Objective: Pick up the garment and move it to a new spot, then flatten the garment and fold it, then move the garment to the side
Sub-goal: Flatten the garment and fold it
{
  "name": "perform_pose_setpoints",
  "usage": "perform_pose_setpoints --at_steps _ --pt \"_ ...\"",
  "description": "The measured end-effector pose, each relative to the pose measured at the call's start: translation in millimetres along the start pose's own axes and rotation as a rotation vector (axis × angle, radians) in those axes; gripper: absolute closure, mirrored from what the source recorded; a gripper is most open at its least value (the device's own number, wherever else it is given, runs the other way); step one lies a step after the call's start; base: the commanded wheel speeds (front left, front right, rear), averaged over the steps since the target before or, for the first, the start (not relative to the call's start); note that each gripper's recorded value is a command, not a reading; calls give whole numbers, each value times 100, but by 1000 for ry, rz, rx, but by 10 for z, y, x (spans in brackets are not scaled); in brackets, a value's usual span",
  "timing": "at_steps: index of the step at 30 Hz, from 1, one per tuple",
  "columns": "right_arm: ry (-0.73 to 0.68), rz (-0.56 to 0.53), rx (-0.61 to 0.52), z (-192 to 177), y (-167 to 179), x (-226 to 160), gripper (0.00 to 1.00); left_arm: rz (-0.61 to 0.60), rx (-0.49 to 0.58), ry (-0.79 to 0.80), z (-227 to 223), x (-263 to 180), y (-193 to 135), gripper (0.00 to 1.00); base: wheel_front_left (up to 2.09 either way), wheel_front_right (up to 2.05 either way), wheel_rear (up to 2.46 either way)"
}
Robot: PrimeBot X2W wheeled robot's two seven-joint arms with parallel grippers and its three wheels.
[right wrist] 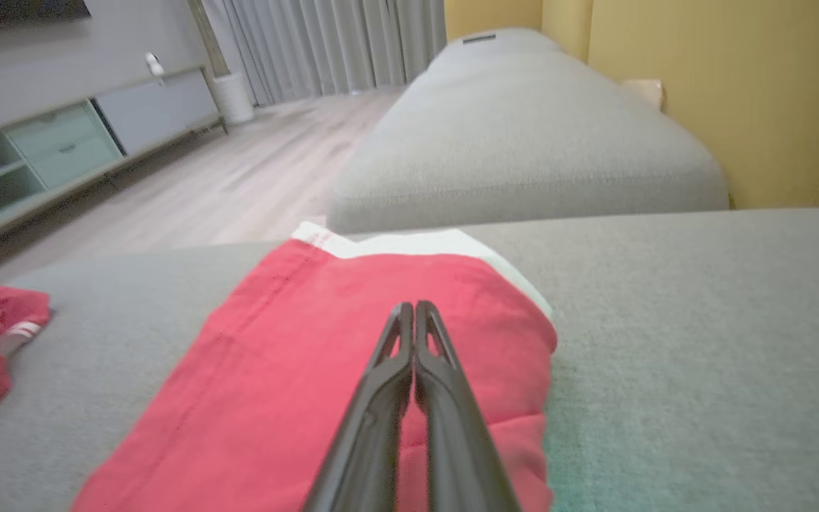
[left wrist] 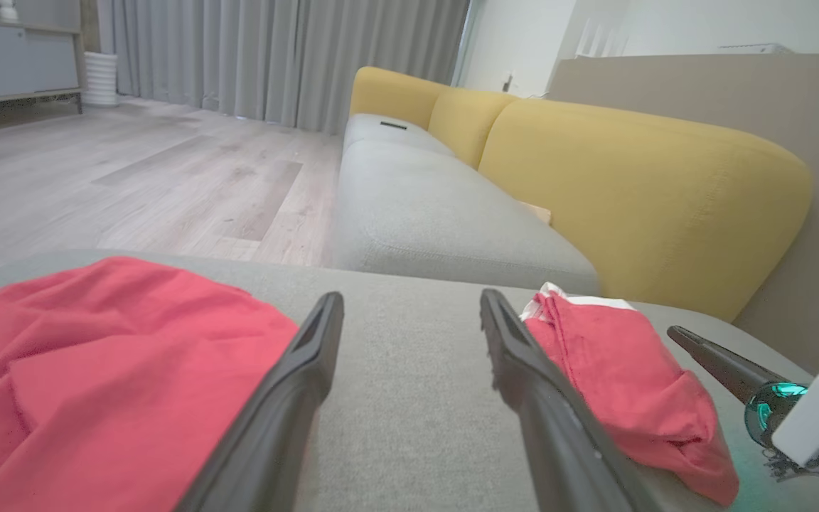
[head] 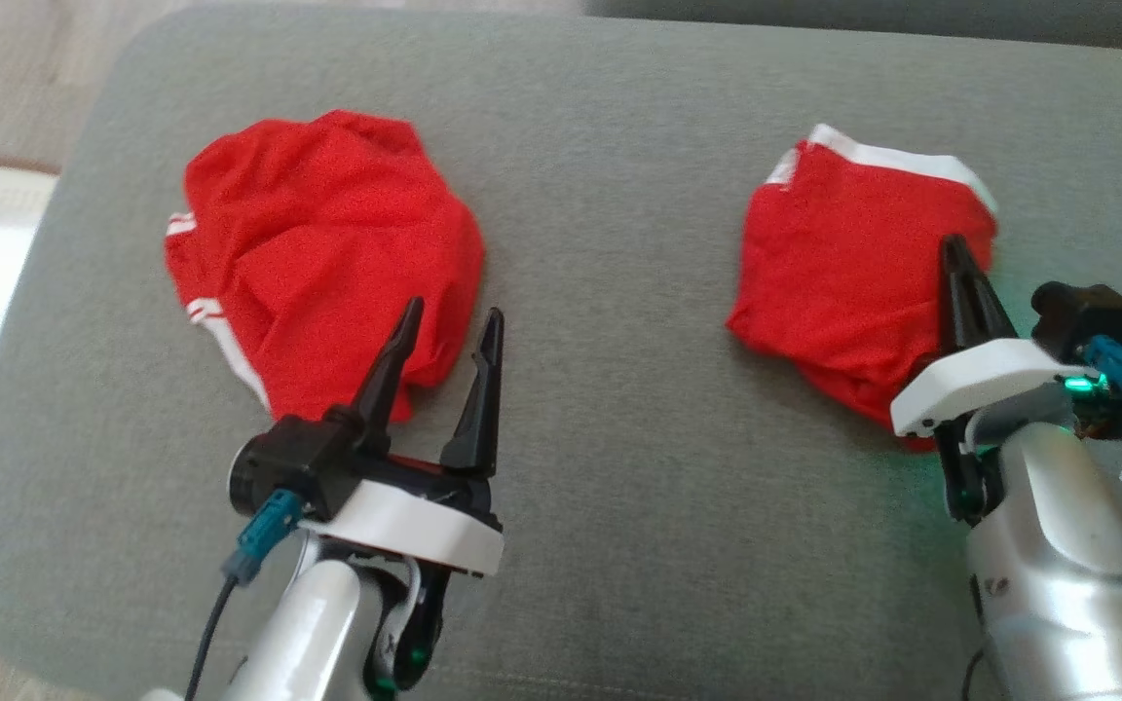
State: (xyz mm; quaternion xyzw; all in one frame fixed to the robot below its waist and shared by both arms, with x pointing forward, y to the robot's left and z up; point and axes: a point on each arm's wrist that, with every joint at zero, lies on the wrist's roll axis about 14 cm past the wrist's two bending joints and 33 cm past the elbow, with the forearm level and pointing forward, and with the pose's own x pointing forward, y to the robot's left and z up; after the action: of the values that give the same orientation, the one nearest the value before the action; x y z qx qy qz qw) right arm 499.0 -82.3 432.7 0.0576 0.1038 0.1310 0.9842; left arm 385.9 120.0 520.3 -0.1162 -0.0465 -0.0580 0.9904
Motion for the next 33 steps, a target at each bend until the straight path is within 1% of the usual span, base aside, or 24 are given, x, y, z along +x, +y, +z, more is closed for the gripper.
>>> perform_pose_setpoints --at_steps 3,4,6,9,13,17,19,21,23,25,28,33 --pt "84 -4 18 -222 26 107 100 22 7 7 -12 -42 64 0 0 0 0" --pt "145 -4 30 -369 57 149 100 43 4 9 -8 -67 125 0 0 0 0" --pt "188 -8 36 -482 71 165 100 60 7 10 -6 -88 170 0 0 0 0" --pt "221 -3 17 -576 88 160 100 72 11 8 6 -105 202 0 0 0 0" --pt "158 16 11 -407 162 256 100 80 14 3 24 -120 221 0 0 0 0" --pt "71 67 13 -100 344 442 100 85 15 7 15 -129 236 0 0 0 0" --pt "54 85 12 -29 411 503 100 91 7 10 4 -132 247 0 0 0 0" --pt "66 100 4 -68 455 527 100 92 8 15 -8 -130 251 0 0 0 0" --pt "120 119 4 -227 515 512 100 91 11 14 -4 -121 252 0 0 0 0" --pt "184 148 -22 -411 587 460 100 93 15 11 7 -102 266 0 0 0 0" --pt "212 159 -24 -489 610 423 100 98 16 8 12 -86 279 0 0 0 0" --pt "171 144 8 -323 553 408 100 78 14 9 -3 -43 229 0 0 0 0"
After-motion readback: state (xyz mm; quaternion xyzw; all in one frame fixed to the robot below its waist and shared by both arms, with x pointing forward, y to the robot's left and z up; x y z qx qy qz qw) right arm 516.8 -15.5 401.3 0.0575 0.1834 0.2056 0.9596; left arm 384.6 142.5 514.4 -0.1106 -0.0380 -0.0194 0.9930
